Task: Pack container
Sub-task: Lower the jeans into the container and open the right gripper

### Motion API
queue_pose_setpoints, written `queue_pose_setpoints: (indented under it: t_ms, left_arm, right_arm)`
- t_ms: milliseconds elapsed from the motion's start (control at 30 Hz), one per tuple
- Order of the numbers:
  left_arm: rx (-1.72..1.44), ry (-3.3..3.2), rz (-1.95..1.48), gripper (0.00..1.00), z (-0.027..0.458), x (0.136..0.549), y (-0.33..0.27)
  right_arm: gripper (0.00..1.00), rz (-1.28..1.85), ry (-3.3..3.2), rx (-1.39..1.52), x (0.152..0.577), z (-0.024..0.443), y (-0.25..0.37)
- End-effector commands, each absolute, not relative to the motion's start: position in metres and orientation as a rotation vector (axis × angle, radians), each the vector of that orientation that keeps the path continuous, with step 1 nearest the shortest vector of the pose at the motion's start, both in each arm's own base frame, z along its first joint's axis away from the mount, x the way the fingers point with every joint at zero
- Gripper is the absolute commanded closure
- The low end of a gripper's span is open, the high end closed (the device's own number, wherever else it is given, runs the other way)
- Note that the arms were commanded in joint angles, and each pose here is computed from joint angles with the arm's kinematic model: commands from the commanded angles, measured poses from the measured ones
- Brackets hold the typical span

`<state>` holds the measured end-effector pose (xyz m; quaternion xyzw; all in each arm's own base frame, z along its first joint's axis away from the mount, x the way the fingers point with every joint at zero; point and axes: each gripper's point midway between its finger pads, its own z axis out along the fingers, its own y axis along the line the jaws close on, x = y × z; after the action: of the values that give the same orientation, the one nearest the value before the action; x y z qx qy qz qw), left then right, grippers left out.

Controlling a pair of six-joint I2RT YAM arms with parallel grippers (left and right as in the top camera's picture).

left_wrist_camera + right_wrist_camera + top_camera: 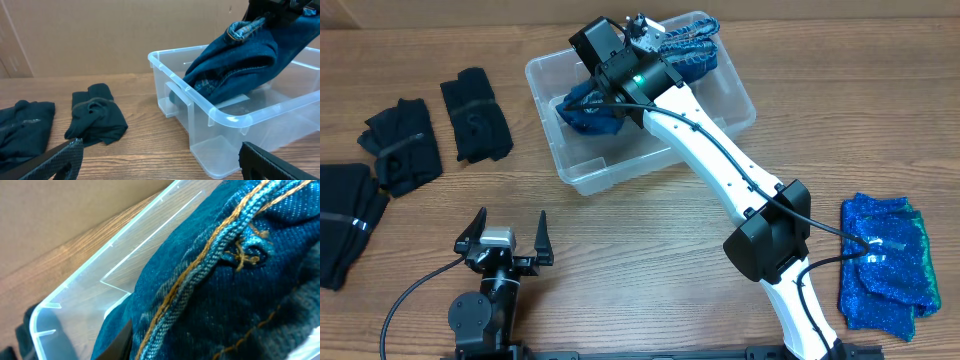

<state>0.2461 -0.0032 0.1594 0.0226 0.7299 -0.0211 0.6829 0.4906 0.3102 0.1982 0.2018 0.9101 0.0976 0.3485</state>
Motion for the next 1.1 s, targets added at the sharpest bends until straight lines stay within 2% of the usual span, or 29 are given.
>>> queue_pose_setpoints:
  t_ms: [0, 133, 200, 333, 567, 667, 933, 1000, 1067]
  left_arm:
    - [0.056, 1.632, -0.021, 0.0, 0.16, 0.246, 0.0]
    - [0.056, 1.632, -0.021, 0.0, 0.16, 0.246, 0.0]
    - [0.056, 1.632, -0.021, 0.0, 0.16, 0.246, 0.0]
    - [0.056, 1.632, -0.021, 0.0, 0.16, 0.246, 0.0]
    - [0.056, 1.632, -0.021, 0.0, 0.16, 0.246, 0.0]
    - [0.056, 1.632, -0.021, 0.0, 0.16, 0.246, 0.0]
    - [0.056, 1.632, -0.021, 0.0, 0.16, 0.246, 0.0]
    - [0.056, 1.632, -0.021, 0.0, 0.16, 0.246, 0.0]
    - [0.056, 1.632, -0.021, 0.0, 0.16, 0.246, 0.0]
  right_arm:
    - [0.89, 0.251, 2.238, 0.446, 0.498, 0.251, 0.301]
    - [0.7, 0.239, 2.251, 0.443, 0.496, 0.249, 0.3]
    - [0.51, 0.249, 2.279, 0.432, 0.493, 0.245, 0.302]
    - [0.41, 0.301, 2.347, 0.4, 0.484, 0.238, 0.311]
    - [0.39, 0.344, 2.463, 0.358, 0.46, 0.233, 0.314]
    - [0.42, 0.336, 2.492, 0.337, 0.446, 0.244, 0.306]
    - [0.43, 0.298, 2.608, 0.069, 0.401, 0.265, 0.289]
    - [0.46, 0.244, 2.639, -0.019, 0.395, 0.26, 0.284]
    - [0.56, 0.197, 2.653, -0.107, 0.394, 0.253, 0.281]
